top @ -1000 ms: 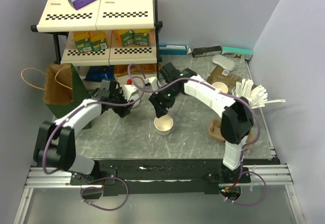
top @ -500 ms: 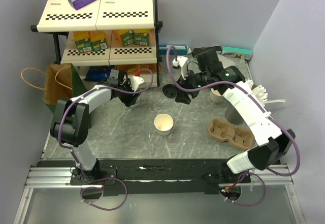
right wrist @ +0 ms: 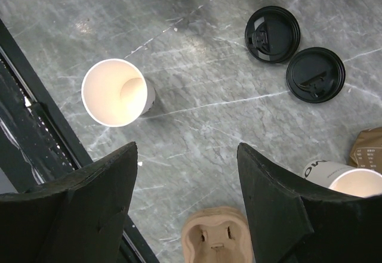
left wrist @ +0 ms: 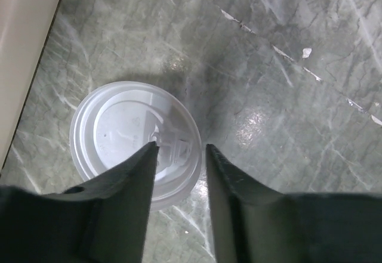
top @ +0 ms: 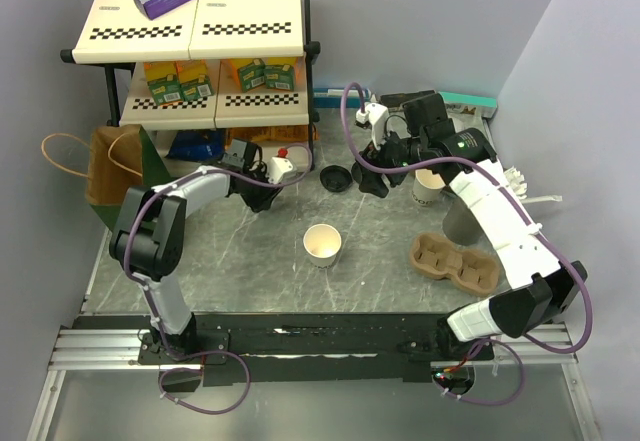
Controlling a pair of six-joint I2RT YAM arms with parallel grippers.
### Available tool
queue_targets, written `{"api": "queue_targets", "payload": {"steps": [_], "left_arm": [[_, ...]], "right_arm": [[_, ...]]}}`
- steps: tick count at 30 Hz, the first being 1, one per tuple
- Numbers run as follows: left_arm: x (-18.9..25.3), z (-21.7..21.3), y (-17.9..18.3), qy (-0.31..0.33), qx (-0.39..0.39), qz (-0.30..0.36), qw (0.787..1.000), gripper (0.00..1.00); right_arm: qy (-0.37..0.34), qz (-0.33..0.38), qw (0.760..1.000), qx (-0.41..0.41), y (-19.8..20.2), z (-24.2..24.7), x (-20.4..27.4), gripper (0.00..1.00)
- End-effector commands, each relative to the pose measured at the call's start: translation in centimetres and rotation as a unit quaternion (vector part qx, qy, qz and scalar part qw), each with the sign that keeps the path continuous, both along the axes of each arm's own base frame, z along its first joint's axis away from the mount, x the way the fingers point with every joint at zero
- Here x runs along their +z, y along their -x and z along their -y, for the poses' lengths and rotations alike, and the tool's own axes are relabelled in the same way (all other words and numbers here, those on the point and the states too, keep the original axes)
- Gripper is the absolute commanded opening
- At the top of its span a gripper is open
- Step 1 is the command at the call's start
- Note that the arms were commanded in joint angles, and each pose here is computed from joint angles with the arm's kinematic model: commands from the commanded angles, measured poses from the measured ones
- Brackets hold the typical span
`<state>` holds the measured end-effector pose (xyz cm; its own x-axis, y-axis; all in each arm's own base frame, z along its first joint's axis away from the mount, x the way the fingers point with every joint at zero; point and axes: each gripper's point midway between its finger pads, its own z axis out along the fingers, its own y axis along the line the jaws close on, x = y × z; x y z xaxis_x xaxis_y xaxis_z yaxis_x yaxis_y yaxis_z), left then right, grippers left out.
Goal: Pack the takeout coffee
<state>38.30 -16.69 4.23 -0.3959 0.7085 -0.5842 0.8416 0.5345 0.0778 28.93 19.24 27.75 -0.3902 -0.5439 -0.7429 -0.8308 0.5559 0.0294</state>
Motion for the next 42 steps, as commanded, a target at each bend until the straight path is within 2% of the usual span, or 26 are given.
{"api": "queue_targets", "payload": {"steps": [1, 2, 5, 11, 13, 14, 16, 17, 21, 23, 24, 26, 27, 28, 29, 30, 31, 32, 33, 34, 35, 36, 37, 38, 42], "left_arm": [[0.3, 0.6, -1.2, -0.007, 0.0, 0.022, 1.0, 0.36], [0.1, 0.5, -1.2, -0.011, 0.001, 0.02, 1.0, 0.32], [-0.2, 0.6, -0.8, -0.014, -0.001, 0.01, 1.0, 0.28], [-0.5, 0.5, -0.3, -0.02, -0.002, 0.006, 1.0, 0.26], [-0.6, 0.5, -0.3, -0.024, -0.001, 0.006, 1.0, 0.21], [-0.6, 0.5, -0.2, -0.026, -0.001, 0.004, 1.0, 0.14], [0.1, 0.6, -0.4, -0.023, 0.002, 0.005, 1.0, 0.08], [0.4, 0.6, -0.1, -0.02, 0.002, 0.001, 1.0, 0.02], [4.8, 1.9, 0.8, 0.031, 0.009, 0.002, 0.999, 0.01], [9.1, 3.5, 1.9, 0.092, -0.003, 0.006, 0.996, 0.01], [11.2, 4.2, 2.8, 0.125, -0.007, -0.008, 0.992, 0.01], [16.0, 6.2, 4.8, 0.201, -0.045, -0.007, 0.979, 0.01], [17.9, 6.8, 5.5, 0.232, -0.047, -0.013, 0.972, 0.01], [20.4, 7.4, 6.2, 0.262, -0.062, 0.004, 0.963, 0.01], [22.3, 8.3, 7.3, 0.301, -0.089, 0.0, 0.949, 0.01], [22.7, 8.7, 8.3, 0.331, -0.075, -0.028, 0.94, 0.01], [25.8, 9.3, 8.3, 0.369, -0.097, 0.019, 0.924, 0.01], [25.2, 9.7, 9.8, 0.393, -0.113, -0.011, 0.912, 0.01], [26.1, 10.1, 10.8, 0.431, -0.096, -0.051, 0.896, 0.01], [28.9, 10.5, 11.1, 0.468, -0.128, -0.005, 0.874, 0.01], [27.5, 10.7, 12.8, 0.502, -0.097, -0.093, 0.854, 0.01], [27.9, 10.8, 13.7, 0.523, -0.099, -0.108, 0.84, 0.01], [29.2, 11.0, 14.4, 0.547, -0.13, -0.08, 0.823, 0.01], [27.6, 11.3, 15.5, 0.549, -0.116, -0.131, 0.817, 0.01], [25.2, 11.4, 16.9, 0.547, -0.12, -0.153, 0.814, 0.01]], "right_arm": [[-0.004, 0.01, 1.0, 0.0, 0.3, 0.3, 0.6, 0.74], [-0.004, 0.009, 1.0, 0.001, 0.1, 0.2, 0.6, 0.74], [-0.004, 0.008, 1.0, 0.0, -0.2, 0.1, 0.6, 0.74], [-0.006, 0.009, 1.0, 0.002, -0.5, -0.1, 0.7, 0.74], [-0.007, 0.008, 1.0, 0.003, -0.4, -0.1, 0.6, 0.74], [-0.006, 0.008, 1.0, 0.003, -0.4, -0.1, 0.6, 0.74], [-0.006, 0.011, 1.0, 0.002, -0.3, 0.0, 0.7, 0.74], [-0.007, 0.013, 1.0, 0.0, -0.3, 0.1, 0.9, 0.74], [0.001, 0.019, 1.0, 0.001, 0.2, 0.6, 0.6, 0.74], [0.001, 0.029, 1.0, -0.01, 0.7, 1.2, 0.4, 0.74], [-0.016, 0.071, 0.997, -0.026, -0.5, 1.2, 1.6, 0.74], [-0.059, 0.101, 0.992, -0.053, 0.4, 1.7, 1.9, 0.77], [-0.083, 0.137, 0.985, -0.059, -0.1, 1.5, 3.1, 0.89], [-0.104, 0.127, 0.983, -0.076, 0.5, 1.5, 2.5, 0.97], [-0.117, 0.122, 0.982, -0.085, 0.5, 1.3, 2.4, 1.0], [-0.136, 0.103, 0.981, -0.091, 0.7, 0.9, 2.3, 1.0], [-0.142, 0.078, 0.983, -0.086, 0.6, 0.2, 1.8, 1.0], [-0.157, 0.048, 0.984, -0.066, 1.2, -0.8, 1.6, 1.0], [-0.169, 0.014, 0.984, -0.059, 1.6, -1.5, 1.2, 0.99], [-0.172, -0.018, 0.984, -0.048, 1.6, -2.3, 0.7, 0.98], [-0.192, -0.042, 0.98, -0.017, 2.5, -3.2, 0.9, 0.97], [-0.203, -0.059, 0.977, -0.012, 2.7, -3.5, 0.3, 0.97], [-0.217, -0.045, 0.975, -0.001, 2.8, -3.8, 1.0, 0.97], [-0.226, -0.05, 0.973, 0.014, 3.3, -4.1, 1.0, 0.97], [-0.228, -0.089, 0.968, 0.053, 5.0, -4.4, -1.2, 0.96]]}}
